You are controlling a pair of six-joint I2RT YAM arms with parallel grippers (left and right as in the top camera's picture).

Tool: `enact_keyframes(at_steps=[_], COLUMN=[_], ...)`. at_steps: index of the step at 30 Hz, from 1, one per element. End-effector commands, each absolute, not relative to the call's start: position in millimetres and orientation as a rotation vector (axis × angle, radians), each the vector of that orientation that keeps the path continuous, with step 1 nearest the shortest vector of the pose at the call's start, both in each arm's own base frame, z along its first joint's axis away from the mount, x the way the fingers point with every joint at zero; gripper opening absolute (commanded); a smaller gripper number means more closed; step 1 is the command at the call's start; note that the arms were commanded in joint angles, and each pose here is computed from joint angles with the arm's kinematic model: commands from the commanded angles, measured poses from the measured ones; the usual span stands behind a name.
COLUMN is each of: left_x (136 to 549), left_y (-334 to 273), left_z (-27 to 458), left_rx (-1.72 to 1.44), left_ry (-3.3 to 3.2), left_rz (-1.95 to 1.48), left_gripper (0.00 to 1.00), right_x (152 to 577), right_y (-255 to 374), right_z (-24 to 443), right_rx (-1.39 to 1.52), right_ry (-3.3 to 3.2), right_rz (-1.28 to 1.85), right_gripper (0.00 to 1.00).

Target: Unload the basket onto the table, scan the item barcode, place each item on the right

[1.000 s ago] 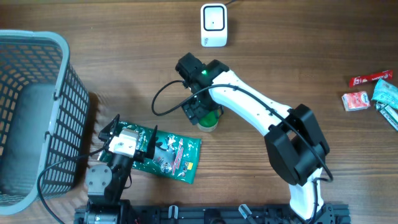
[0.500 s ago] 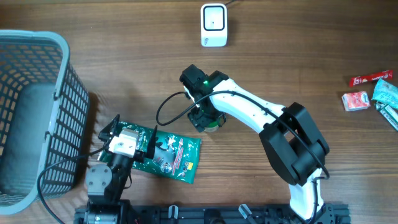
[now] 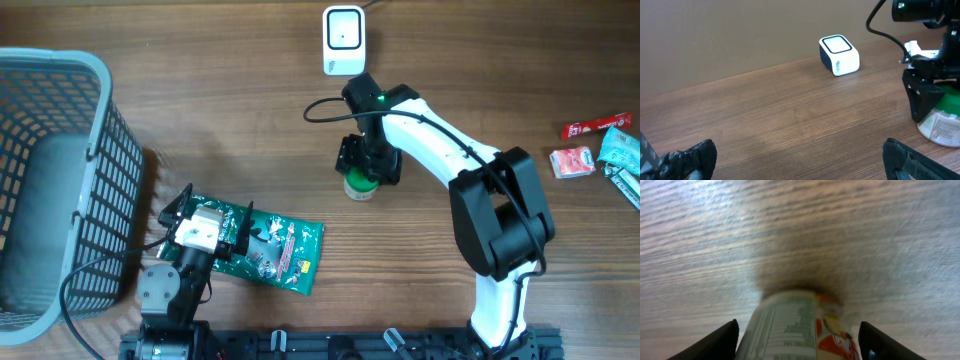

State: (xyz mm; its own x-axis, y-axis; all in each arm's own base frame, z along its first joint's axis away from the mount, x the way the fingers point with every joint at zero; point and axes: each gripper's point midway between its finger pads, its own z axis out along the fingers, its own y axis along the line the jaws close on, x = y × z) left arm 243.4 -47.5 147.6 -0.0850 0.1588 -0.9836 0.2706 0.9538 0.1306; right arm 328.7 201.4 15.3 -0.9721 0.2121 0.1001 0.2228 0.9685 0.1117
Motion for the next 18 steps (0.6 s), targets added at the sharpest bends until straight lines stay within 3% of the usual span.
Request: enact_keyframes(at_steps=[1, 4, 10, 18], left_x=[242.4, 242.4, 242.3, 242.4], left_y=[-50.5, -50.5, -50.5, -50.5], left_z=[146.7, 146.7, 146.6, 146.7], left_rx=[0.338, 0.338, 0.338, 0.338], left_ry=[1.662, 1.662, 1.662, 1.662], left_rz=[-0.114, -0.114, -0.114, -0.114], left_gripper=[1.00, 1.00, 1.00, 1.00], right_x=[341.2, 345.8, 329.3, 313.3], right_y=[210.3, 203.6, 181.6, 210.8], right_z=[36.5, 47.6, 66.0, 51.0], right_rx=[-0.334, -0.344, -0.506, -0.324], right_ry=[-3.070, -3.120, -3.095, -3.103], right_rz=[-0.248, -0.212, -0.065, -0.132], right_gripper=[0.93, 1.00, 0.99, 1.00])
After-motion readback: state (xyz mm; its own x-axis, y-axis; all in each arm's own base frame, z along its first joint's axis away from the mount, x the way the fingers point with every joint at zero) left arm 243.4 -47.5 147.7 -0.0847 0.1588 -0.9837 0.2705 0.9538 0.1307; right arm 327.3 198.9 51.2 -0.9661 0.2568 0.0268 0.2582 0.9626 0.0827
